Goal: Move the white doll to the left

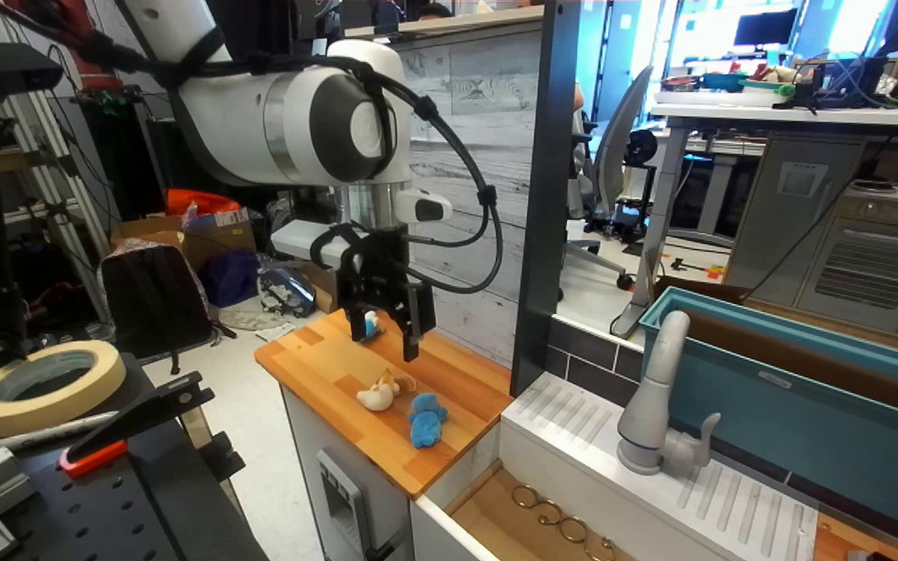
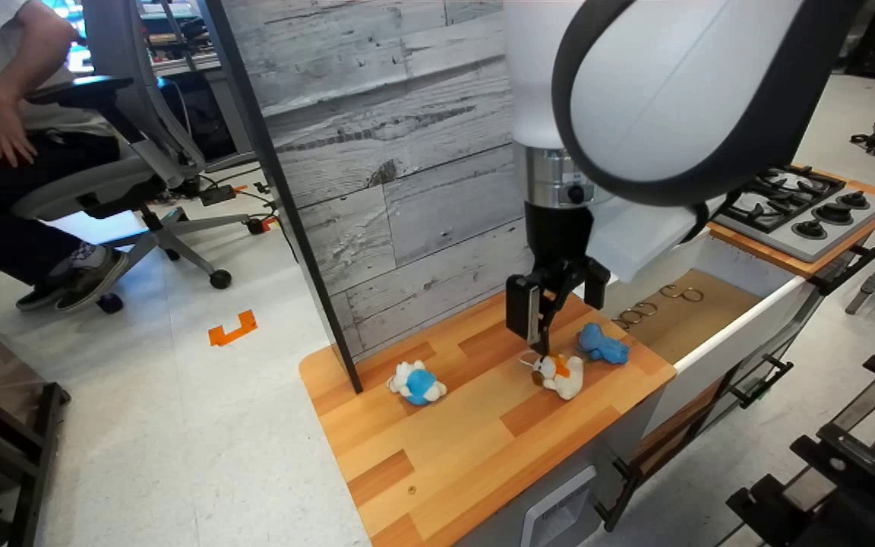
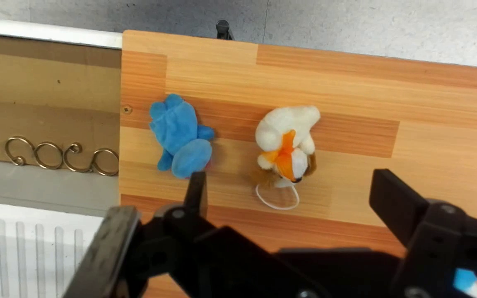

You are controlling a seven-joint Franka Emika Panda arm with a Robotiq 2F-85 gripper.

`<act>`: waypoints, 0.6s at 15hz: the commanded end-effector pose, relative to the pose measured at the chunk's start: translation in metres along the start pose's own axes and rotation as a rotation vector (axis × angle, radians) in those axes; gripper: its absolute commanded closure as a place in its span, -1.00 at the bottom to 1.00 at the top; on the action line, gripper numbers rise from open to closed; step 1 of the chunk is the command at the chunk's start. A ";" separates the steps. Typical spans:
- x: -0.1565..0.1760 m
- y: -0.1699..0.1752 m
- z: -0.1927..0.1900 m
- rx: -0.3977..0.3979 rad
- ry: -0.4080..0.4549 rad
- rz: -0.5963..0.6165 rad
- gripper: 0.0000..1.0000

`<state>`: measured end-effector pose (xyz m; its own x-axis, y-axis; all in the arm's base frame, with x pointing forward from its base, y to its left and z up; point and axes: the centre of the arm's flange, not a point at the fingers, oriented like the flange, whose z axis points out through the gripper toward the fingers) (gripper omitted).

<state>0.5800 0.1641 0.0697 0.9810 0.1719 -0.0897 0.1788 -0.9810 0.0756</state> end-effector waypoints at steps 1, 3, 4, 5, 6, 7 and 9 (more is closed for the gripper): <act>0.021 -0.016 0.023 -0.015 -0.036 -0.005 -1.00; 0.026 -0.021 0.035 -0.020 -0.058 -0.011 -1.00; 0.029 -0.023 0.040 -0.023 -0.073 -0.009 -1.00; 0.031 -0.023 0.045 -0.027 -0.092 -0.006 -1.00; 0.033 -0.024 0.049 -0.030 -0.105 -0.003 -1.00; 0.035 -0.023 0.055 -0.037 -0.121 -0.001 -1.00; 0.037 -0.022 0.063 -0.048 -0.147 0.003 -1.00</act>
<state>0.5909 0.1812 0.0172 0.9639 0.1788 -0.1974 0.2013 -0.9743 0.1008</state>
